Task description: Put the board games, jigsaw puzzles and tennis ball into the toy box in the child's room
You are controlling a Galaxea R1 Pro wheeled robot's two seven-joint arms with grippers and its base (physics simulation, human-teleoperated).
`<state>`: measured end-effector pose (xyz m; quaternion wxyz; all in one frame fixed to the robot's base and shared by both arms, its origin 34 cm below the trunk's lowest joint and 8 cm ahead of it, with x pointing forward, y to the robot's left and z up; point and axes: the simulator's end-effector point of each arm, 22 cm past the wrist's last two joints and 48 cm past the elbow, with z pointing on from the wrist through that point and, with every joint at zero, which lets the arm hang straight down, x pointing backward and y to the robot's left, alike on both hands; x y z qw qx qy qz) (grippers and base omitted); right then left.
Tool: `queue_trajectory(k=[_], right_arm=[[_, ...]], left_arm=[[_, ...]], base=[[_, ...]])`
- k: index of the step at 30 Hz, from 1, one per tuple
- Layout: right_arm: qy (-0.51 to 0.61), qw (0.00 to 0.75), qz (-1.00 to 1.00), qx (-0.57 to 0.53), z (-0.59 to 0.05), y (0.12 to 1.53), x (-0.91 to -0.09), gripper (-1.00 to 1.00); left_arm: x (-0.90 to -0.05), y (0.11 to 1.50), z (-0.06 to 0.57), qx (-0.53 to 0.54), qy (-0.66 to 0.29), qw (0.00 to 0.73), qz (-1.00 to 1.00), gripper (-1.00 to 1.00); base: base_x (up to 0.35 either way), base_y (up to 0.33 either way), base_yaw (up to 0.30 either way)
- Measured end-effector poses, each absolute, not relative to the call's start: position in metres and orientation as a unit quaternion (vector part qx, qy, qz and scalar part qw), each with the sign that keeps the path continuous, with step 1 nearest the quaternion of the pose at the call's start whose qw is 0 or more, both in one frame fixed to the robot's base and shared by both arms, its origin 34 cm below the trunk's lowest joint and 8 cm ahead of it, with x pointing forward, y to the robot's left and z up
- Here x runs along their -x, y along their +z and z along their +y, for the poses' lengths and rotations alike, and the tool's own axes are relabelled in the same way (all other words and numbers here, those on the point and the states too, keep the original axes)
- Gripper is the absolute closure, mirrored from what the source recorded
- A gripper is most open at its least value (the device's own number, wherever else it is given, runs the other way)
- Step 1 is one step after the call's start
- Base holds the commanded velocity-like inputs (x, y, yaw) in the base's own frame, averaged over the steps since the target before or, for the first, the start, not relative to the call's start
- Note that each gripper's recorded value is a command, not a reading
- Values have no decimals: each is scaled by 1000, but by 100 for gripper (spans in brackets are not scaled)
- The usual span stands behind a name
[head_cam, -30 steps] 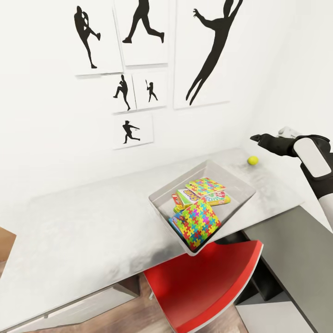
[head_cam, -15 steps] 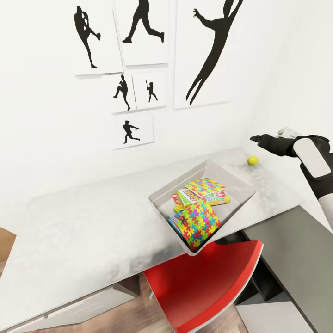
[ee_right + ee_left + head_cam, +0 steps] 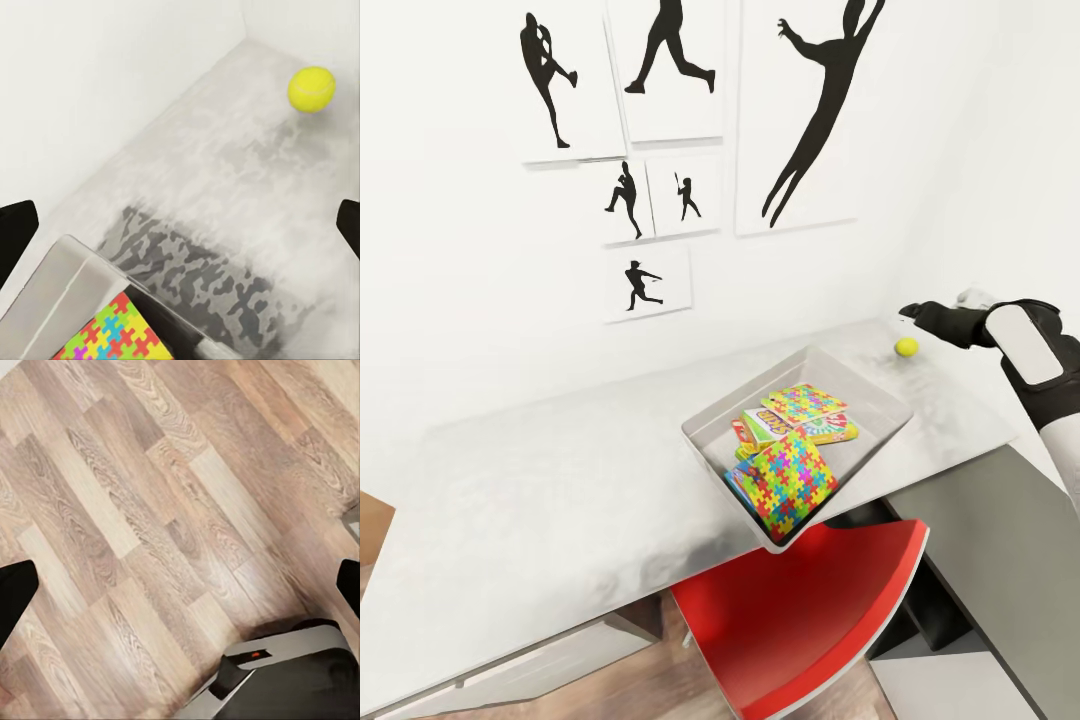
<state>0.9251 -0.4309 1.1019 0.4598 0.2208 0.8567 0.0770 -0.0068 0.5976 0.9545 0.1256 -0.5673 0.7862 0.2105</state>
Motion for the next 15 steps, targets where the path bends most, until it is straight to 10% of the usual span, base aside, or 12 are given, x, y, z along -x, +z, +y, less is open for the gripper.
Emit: queue_trajectory(k=[15], right_arm=[[90, 415, 874, -237, -401, 1059, -925, -100]], left_arm=[[98, 904, 548, 553, 220, -29, 803, -100]], base=[[0, 0, 0]])
